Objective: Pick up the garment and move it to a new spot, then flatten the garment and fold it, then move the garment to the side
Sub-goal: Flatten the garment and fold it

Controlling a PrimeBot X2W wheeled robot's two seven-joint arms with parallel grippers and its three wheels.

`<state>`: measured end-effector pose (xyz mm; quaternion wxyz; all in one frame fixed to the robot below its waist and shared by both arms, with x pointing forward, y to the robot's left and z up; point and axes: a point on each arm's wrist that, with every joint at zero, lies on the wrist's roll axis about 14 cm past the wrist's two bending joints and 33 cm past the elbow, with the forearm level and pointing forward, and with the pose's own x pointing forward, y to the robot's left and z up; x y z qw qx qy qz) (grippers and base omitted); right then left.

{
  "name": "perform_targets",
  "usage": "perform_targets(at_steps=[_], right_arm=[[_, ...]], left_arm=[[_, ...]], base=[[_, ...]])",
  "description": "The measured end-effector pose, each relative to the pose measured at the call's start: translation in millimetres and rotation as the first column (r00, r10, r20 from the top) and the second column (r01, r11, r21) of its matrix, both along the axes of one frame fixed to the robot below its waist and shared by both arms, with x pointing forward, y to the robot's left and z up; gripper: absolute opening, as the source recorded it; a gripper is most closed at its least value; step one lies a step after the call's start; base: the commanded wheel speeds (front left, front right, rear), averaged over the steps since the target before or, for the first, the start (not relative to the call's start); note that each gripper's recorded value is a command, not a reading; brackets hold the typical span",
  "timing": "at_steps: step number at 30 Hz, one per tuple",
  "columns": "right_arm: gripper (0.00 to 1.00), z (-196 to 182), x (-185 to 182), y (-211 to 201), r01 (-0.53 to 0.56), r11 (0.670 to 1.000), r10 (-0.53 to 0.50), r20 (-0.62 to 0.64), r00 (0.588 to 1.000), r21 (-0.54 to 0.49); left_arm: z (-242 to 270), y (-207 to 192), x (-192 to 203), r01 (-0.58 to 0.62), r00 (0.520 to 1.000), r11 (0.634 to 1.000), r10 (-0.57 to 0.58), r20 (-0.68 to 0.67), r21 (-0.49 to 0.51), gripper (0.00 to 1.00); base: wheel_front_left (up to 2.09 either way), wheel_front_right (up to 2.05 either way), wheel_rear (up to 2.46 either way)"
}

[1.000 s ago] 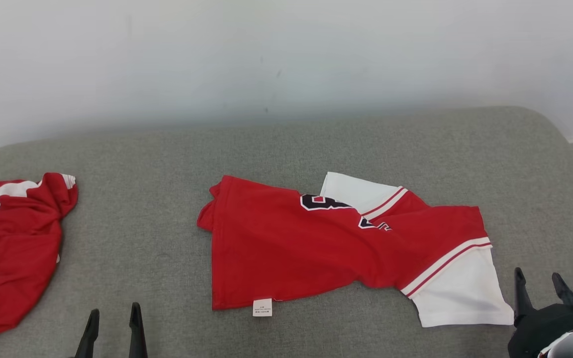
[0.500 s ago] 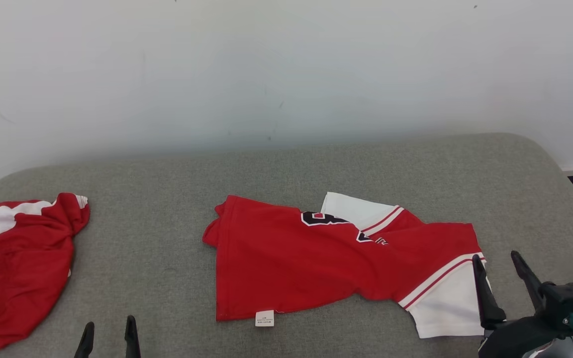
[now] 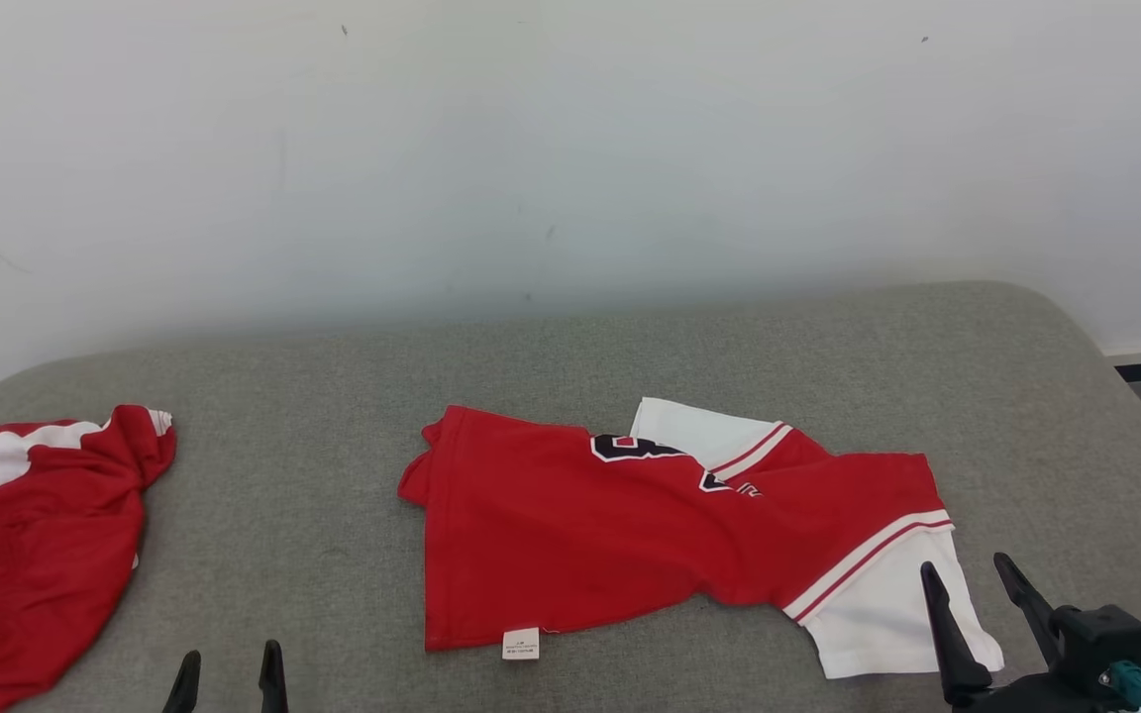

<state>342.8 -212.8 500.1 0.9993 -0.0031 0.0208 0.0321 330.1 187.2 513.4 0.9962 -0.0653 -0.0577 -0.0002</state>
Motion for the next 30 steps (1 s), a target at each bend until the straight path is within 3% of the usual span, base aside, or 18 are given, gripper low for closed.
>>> perform_targets(at_steps=[20, 26, 30], right_arm=[[1.00, -9, 1, -3, 0.016, 1.000, -0.015, -0.027, 1.000, 0.011], [1.00, -16, 3, -26, 0.080, 0.997, -0.078, -0.076, 0.994, 0.018], [1.00, -36, 3, -44, 0.128, 0.992, -0.124, -0.188, 0.974, 0.007]], left_arm=[[-6, -15, 7, 0.052, 0.998, 0.998, -0.053, -0.021, -0.017, 1.00], [-15, -49, 18, 0.165, 0.985, 0.986, -0.166, -0.051, -0.021, 1.00], [-28, -73, 33, 0.237, 0.965, 0.971, -0.239, -0.106, -0.029, 1.00]], base=[[0.00, 0.00, 0.00], [0.00, 0.00, 0.00], [0.00, 0.00, 0.00]])
